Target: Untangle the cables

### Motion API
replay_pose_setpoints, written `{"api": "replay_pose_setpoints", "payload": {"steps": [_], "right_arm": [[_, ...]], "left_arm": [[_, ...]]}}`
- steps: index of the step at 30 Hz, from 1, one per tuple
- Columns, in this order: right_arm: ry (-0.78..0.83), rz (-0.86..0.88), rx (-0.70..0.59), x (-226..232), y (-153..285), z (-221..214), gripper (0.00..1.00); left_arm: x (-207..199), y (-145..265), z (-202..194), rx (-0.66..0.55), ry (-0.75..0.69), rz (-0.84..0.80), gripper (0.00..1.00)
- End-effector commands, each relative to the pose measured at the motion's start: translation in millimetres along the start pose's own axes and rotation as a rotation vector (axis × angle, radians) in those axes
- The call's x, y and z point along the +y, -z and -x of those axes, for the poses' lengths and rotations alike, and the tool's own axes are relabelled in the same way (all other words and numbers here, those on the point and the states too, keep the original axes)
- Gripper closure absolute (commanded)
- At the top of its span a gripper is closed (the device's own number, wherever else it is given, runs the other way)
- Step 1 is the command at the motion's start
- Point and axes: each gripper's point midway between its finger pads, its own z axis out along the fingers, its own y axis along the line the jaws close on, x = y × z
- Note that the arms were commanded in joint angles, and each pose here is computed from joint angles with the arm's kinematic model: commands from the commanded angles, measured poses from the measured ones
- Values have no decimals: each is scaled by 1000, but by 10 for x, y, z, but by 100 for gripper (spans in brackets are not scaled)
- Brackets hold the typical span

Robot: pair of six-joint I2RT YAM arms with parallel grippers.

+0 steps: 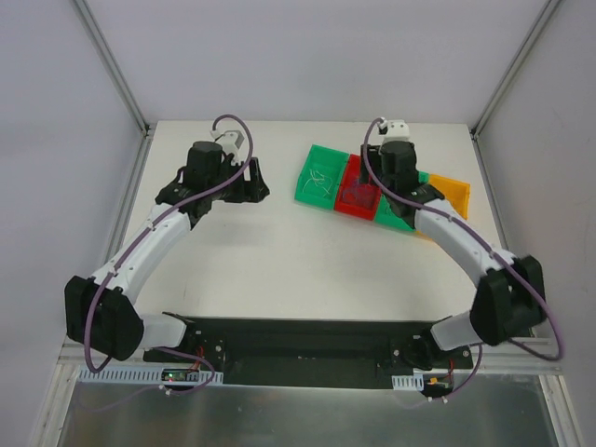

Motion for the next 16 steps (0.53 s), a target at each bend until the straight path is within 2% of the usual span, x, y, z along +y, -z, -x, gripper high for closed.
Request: {"api": "replay_pose_setpoints", "payload": {"steps": [1,6,10,13,16], "right_arm": [[-63,-9,-113,-118,694,241,23],[-124,66,-181,-154,1303,159,10],[-188,132,-242,-280,1795,111,1],[-218,175,-292,-372,2114,87,4],[-291,224,-381,-456,2430,124,4]], "left_arm": [[-173,178,213,-91,-13,-76,24],[-486,510,422,-264,-102,-230,21],[-776,979,578,-470,-191,-349,20],[-969,1309,622,-576,-213,-440,18],[-1101,1591,599,-626,-219,-512,16]]}}
